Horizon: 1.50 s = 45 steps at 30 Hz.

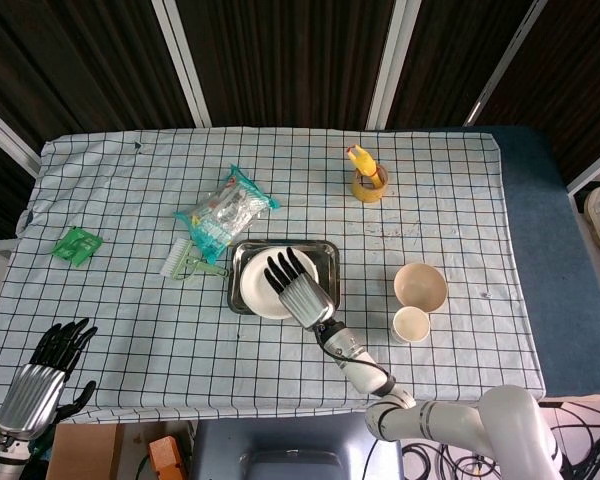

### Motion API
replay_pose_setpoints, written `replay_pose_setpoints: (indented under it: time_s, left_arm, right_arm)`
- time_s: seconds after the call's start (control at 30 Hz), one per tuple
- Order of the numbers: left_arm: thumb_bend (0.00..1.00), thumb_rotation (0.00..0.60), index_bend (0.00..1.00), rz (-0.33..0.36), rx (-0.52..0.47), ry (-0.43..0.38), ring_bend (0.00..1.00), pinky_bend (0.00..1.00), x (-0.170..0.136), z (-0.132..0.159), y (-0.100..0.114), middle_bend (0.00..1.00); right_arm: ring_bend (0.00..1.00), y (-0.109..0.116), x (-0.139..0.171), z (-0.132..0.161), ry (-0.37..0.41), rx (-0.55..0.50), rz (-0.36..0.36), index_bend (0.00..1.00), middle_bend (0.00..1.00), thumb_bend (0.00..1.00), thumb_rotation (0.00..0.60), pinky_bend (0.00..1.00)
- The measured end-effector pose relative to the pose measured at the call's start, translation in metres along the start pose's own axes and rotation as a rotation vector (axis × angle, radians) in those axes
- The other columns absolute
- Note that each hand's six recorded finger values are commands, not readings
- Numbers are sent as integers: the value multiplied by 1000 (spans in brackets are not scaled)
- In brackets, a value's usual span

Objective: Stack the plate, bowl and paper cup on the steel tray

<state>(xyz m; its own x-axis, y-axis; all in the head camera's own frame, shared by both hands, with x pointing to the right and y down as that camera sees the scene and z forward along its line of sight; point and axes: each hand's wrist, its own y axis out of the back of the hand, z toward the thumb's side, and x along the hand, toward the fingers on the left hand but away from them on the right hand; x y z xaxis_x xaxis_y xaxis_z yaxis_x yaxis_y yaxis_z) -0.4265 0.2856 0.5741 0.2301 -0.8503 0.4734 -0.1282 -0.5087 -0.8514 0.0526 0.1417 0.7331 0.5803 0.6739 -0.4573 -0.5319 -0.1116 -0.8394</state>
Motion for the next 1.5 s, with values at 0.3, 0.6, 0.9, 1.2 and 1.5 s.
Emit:
replay_pose_setpoints:
  time_s: [0.3, 0.6, 0.9, 1.2, 1.5]
  left_arm:
    - [382, 600, 0, -6, 4, -13, 0, 14, 0, 3, -2, 3]
    - [382, 600, 0, 7, 0, -15, 0, 14, -3, 3, 1, 2]
    - [382, 600, 0, -2, 6, -19, 0, 14, -2, 6, -2, 2]
    - [382, 600, 0, -22, 16, -26, 0, 14, 2, 9, -8, 2]
    - [382, 600, 0, -13, 14, -24, 0, 14, 1, 8, -6, 2]
  right_arm:
    - [0, 1, 14, -17, 18, 36, 32, 0, 0, 0, 600, 0]
    - [0, 10, 46, -36, 23, -23, 5, 0, 0, 0, 600, 0]
    - [0, 14, 111, -75, 48, -240, -27, 34, 0, 0, 600, 0]
    - [0, 17, 143, -73, 161, -428, -14, 200, 0, 486, 600, 0]
    - [0, 18, 110, -9, 262, -397, 11, 248, 0, 656, 600, 0]
